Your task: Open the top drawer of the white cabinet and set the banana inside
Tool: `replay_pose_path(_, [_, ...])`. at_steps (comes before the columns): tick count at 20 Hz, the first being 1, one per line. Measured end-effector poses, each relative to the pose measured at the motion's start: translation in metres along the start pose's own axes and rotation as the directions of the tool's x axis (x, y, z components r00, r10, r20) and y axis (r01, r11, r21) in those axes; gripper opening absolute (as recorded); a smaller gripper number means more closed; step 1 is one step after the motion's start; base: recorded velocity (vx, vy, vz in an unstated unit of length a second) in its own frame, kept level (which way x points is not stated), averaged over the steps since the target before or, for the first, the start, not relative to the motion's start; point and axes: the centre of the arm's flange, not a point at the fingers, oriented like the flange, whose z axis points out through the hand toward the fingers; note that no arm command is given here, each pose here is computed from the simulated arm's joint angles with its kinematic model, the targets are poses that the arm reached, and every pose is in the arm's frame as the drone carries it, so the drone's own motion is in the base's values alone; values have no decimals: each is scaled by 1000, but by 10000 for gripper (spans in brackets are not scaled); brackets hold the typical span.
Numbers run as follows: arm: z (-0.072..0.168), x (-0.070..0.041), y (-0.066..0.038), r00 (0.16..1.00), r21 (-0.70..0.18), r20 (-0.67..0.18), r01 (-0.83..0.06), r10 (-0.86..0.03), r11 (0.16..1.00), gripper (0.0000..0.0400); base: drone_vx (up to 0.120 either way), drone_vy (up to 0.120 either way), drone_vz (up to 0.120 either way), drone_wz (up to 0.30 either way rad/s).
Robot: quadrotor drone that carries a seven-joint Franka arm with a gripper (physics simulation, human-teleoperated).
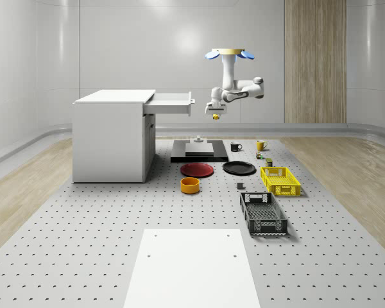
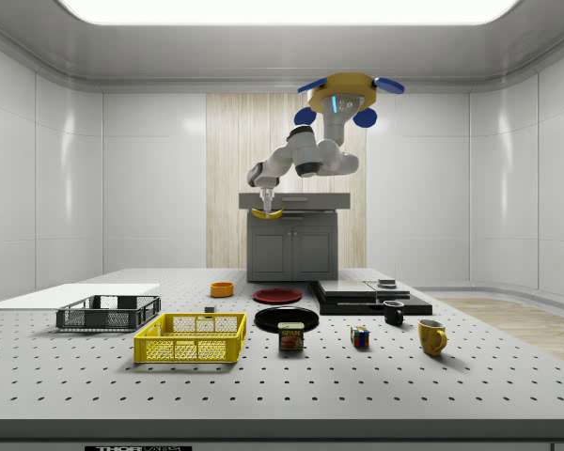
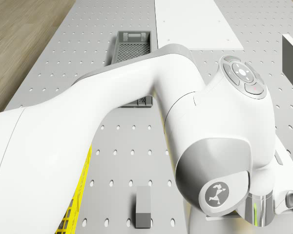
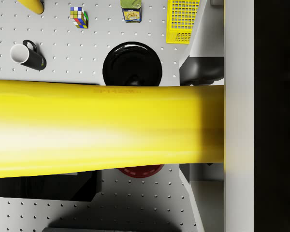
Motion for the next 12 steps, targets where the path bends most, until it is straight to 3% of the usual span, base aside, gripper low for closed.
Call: replay_pose_path(12, [0,0,0,1000,0,0,0,0,1000,193,-120,0,120,0])
